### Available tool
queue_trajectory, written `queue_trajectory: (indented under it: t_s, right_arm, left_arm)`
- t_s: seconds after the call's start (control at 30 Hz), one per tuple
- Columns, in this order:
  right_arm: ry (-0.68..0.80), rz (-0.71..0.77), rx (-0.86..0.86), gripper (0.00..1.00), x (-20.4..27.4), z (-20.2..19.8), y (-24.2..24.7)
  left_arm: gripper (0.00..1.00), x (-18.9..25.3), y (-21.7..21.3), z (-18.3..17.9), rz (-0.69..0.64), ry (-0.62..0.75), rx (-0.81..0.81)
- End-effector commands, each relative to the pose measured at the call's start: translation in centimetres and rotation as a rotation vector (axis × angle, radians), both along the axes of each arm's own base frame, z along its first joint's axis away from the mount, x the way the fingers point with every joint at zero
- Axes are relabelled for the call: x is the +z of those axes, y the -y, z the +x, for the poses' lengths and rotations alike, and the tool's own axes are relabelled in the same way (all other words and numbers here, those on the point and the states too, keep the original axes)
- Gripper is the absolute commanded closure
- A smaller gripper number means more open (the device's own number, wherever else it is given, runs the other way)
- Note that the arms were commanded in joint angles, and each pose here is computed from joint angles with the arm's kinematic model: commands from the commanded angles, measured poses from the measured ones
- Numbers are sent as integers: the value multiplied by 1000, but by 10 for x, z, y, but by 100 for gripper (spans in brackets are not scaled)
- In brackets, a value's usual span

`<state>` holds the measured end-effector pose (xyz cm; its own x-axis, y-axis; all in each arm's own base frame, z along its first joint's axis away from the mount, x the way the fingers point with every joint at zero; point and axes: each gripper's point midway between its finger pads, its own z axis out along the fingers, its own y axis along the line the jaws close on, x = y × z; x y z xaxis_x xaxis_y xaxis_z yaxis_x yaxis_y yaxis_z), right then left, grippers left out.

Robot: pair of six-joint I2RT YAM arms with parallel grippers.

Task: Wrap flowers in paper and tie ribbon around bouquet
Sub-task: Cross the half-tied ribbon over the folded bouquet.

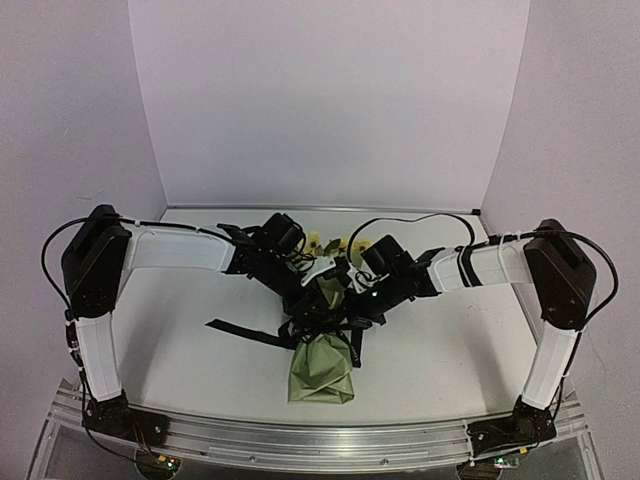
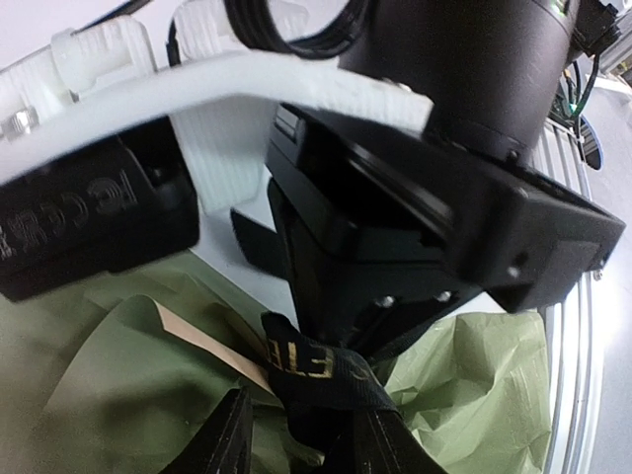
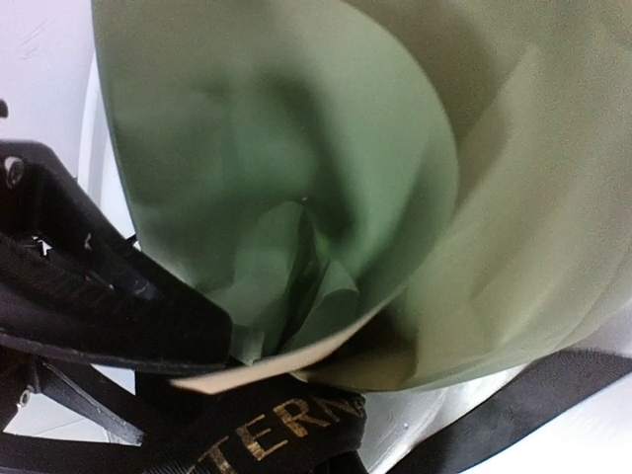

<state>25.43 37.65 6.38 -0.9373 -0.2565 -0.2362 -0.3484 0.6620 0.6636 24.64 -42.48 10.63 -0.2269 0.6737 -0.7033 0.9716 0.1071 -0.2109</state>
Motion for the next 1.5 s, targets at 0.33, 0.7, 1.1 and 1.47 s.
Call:
queue_trajectory:
  t_s: [0.33,0.7,1.1,1.47]
  right_arm:
    - [54,97,52,97,32,9,-18]
    - [65,84,41,95,32,14,-19]
    - [78,57,33,90,27,14,-14]
    - [128,23,35,74,27,2,9]
  left_arm:
    - [63,-3,8,4,-6,0,3]
    - [81,-3,9,7,-11,6,14]
    - [100,17,5,15,-58,77,72]
    - [100,31,-5,33,-98,164,210]
